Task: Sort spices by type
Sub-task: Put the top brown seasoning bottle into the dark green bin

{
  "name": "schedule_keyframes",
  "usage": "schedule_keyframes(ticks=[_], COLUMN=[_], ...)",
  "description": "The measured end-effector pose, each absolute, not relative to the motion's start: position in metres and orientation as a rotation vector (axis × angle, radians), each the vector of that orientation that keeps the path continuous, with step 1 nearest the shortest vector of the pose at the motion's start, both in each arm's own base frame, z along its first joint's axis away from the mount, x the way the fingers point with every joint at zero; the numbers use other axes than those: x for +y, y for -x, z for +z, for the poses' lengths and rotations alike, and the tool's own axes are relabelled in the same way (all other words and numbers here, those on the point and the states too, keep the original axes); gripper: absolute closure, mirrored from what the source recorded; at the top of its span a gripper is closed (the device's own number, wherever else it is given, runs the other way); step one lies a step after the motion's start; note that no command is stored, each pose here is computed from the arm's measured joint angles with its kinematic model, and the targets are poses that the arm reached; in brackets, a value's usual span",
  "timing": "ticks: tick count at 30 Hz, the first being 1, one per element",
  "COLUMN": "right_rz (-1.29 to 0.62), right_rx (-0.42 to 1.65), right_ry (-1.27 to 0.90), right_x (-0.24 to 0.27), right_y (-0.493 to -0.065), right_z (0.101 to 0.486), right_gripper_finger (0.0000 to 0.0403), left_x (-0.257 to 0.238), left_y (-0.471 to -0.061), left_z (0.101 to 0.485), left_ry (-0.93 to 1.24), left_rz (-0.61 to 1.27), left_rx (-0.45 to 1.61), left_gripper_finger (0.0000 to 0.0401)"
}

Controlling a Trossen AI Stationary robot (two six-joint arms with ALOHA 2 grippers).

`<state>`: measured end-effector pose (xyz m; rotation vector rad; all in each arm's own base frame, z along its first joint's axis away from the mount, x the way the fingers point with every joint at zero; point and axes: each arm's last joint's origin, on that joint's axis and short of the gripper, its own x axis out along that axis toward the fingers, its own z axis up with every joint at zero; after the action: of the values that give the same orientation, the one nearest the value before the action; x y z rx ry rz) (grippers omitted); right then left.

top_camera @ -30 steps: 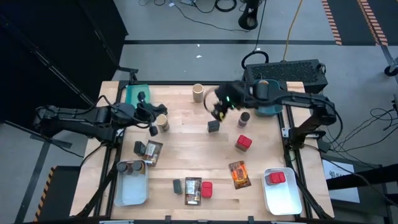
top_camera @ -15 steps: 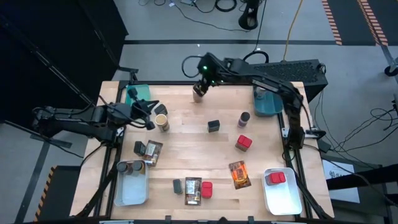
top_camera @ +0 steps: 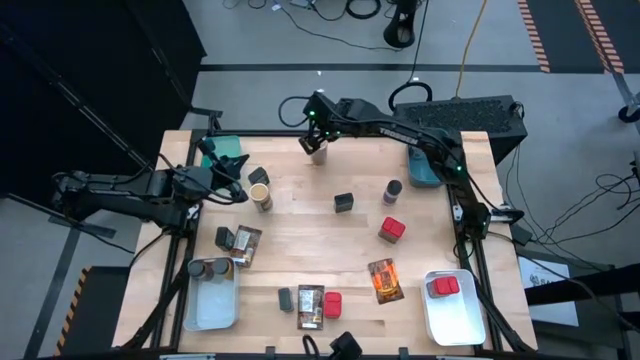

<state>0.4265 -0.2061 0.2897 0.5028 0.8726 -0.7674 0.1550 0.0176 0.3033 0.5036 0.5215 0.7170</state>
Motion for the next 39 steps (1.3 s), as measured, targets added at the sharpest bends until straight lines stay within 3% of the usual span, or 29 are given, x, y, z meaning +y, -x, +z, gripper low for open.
schedule_keyframes(ticks=[28,39], right_rz=[-0.837,-0.847], right_rx=[0.949,0.946], right_ry=[-0.574,-0.588], right_x=[-0.226,-0.230], right_y=[-0.448,-0.449], right_z=[0.218,0.212], right_gripper_finger=[0.0057,0.0075], left_x=[0.018,0.018], left_y=[-0.155,-0.155], left_z=[0.304,0.304], left_ry=[-0.497,-0.498], left_rz=[0.721,0.721], left_rx=[0.514,0.515], left_gripper_finger=[0.0397,0.0397])
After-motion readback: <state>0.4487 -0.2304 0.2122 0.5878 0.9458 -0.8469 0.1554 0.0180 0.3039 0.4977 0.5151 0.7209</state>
